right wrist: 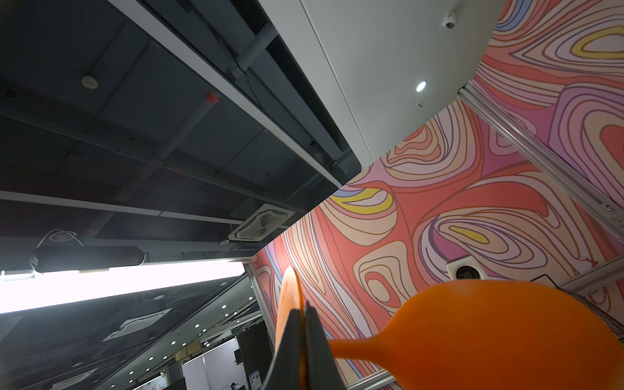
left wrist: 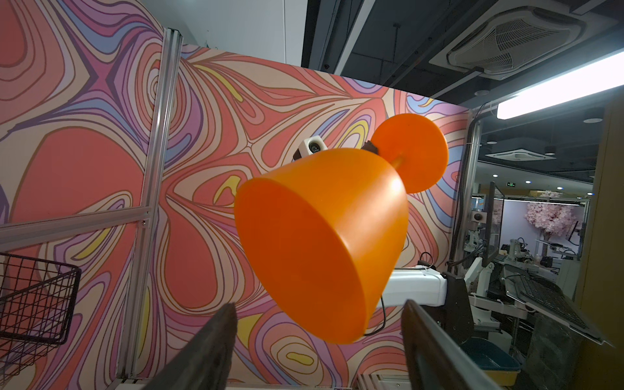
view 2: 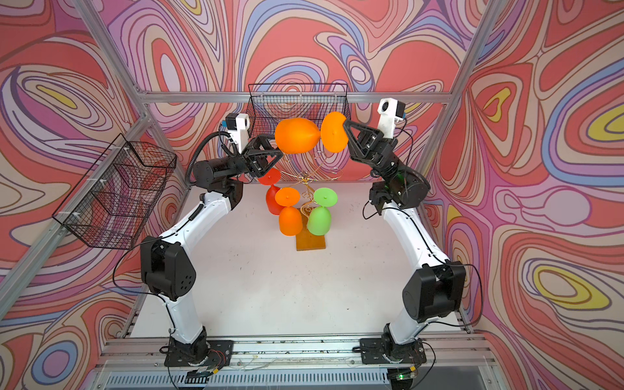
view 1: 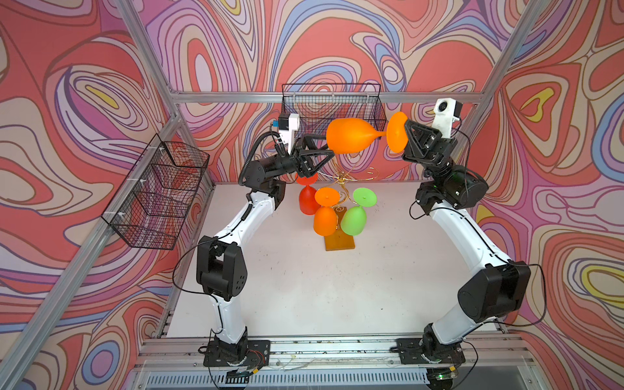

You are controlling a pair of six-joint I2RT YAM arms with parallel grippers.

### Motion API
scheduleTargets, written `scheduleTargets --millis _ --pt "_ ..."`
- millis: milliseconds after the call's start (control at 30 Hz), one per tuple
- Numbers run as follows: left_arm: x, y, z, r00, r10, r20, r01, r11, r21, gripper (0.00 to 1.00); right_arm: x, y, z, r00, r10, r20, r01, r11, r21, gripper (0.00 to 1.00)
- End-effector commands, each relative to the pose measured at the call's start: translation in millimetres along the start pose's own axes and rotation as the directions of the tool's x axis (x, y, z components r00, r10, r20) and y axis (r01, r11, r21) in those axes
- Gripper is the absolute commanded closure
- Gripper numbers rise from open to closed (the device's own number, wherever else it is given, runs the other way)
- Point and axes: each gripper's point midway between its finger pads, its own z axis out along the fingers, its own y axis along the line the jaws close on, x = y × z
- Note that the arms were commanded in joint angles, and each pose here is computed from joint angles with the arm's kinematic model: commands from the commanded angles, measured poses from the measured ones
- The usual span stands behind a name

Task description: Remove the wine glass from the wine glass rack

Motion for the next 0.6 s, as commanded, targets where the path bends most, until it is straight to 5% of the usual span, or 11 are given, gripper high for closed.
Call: scheduleTargets --millis 0,300,567 --pt "-16.3 -34.8 5.9 0.993 0.114 0.014 -0.114 0.991 0.068 0.28 -0.7 -6.7 -5.3 1.0 0.021 0.021 -0.02 0.999 -0.031 1.0" --pt "-17.1 -52.4 12.5 0.99 0.138 0.004 -0.137 0.985 0.102 0.38 -3.2 -24.3 -9.7 0.999 0.036 0.027 -0.036 0.999 -0.012 1.0" --pt "-15.5 -56.1 10.6 0.989 0.148 0.003 -0.147 0.984 0.097 0.59 -6.1 -34.1 -11.7 0.998 0.047 0.034 -0.046 0.999 -0.006 1.0"
